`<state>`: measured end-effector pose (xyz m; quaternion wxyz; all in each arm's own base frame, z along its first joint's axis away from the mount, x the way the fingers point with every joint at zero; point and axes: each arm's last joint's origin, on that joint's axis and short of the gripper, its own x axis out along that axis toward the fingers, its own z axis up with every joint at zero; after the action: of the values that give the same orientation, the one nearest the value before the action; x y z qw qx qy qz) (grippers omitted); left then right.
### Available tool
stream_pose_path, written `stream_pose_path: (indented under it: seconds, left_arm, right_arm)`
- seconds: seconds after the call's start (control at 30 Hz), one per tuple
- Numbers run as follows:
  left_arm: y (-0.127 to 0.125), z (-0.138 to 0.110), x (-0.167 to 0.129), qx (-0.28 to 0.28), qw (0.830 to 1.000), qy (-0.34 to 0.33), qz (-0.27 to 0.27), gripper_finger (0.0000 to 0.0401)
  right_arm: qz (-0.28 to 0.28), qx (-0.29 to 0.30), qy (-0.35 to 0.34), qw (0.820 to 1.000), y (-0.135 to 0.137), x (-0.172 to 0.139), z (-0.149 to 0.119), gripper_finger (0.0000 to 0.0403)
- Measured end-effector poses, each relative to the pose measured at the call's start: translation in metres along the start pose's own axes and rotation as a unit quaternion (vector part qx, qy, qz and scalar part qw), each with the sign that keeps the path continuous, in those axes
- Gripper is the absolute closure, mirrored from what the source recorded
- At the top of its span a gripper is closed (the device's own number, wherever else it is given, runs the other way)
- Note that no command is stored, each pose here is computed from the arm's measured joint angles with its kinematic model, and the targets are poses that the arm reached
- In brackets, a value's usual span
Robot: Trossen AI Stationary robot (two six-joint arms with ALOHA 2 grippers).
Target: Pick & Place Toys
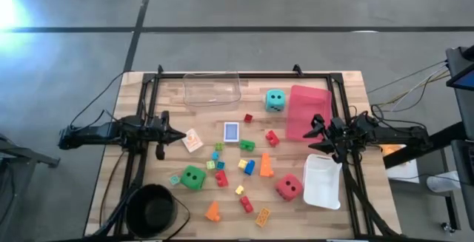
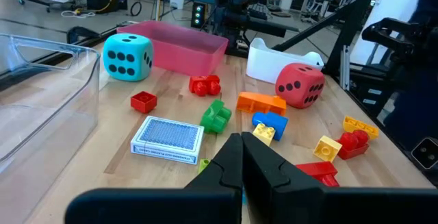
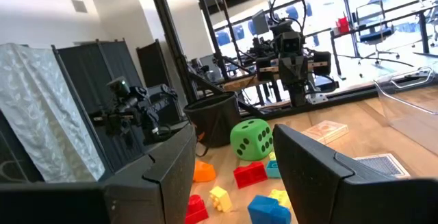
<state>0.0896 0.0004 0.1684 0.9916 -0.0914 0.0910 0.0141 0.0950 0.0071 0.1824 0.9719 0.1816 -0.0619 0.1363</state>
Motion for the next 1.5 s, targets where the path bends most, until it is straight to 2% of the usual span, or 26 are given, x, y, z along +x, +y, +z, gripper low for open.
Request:
stream_pose_path:
  seconds: [0.2,0.33,0.4,0.5,0.73,0.93,1.03,1.2,1.33,1.5]
  left_arm:
    - [0.0,0.0,0.0,0.0,1.0,0.0,0.0,0.0399]
    - [0.0,0.0,0.0,0.0,1.0,0.0,0.0,0.0399]
    - [0.0,0.0,0.0,0.0,1.0,0.0,0.0,0.0399]
    - [0.0,0.0,0.0,0.0,1.0,0.0,0.0,0.0399]
    - [0.0,0.0,0.0,0.0,1.0,0.0,0.0,0.0399]
    - [0.0,0.004,0.001,0.011,0.999,-0.027,0.014,0.0399]
    - [-0.001,0.018,-0.002,-0.007,0.996,-0.091,0.023,0.0399]
    - [-0.004,0.042,-0.01,-0.045,0.991,-0.118,0.044,0.0399]
    - [-0.008,0.067,-0.013,-0.047,0.991,-0.118,0.049,0.0399]
    - [-0.015,0.104,-0.008,-0.044,0.994,-0.086,0.06,0.0399]
  right_arm:
    - [0.014,-0.016,-0.038,0.999,0.003,0.0,0.007,0.0211]
    - [-0.006,-0.096,-0.053,0.994,0.003,0.0,0.01,0.0211]
    - [-0.016,-0.117,-0.063,0.991,0.005,-0.001,0.016,0.0211]
    - [-0.039,-0.1,-0.076,0.991,0.01,-0.001,0.032,0.0211]
    - [-0.108,-0.06,-0.005,0.992,0.02,0.006,0.068,0.0211]
    - [-0.161,-0.031,0.004,0.987,0.023,0.023,0.094,0.0211]
    - [-0.192,-0.033,0.011,0.981,0.024,0.032,0.107,0.0211]
    - [-0.249,-0.078,0.048,0.964,0.021,0.044,0.122,0.0211]
    - [-0.285,-0.099,0.049,0.952,0.014,0.052,0.136,0.0211]
    - [-0.317,-0.088,0.087,0.94,0.0,0.058,0.14,0.0211]
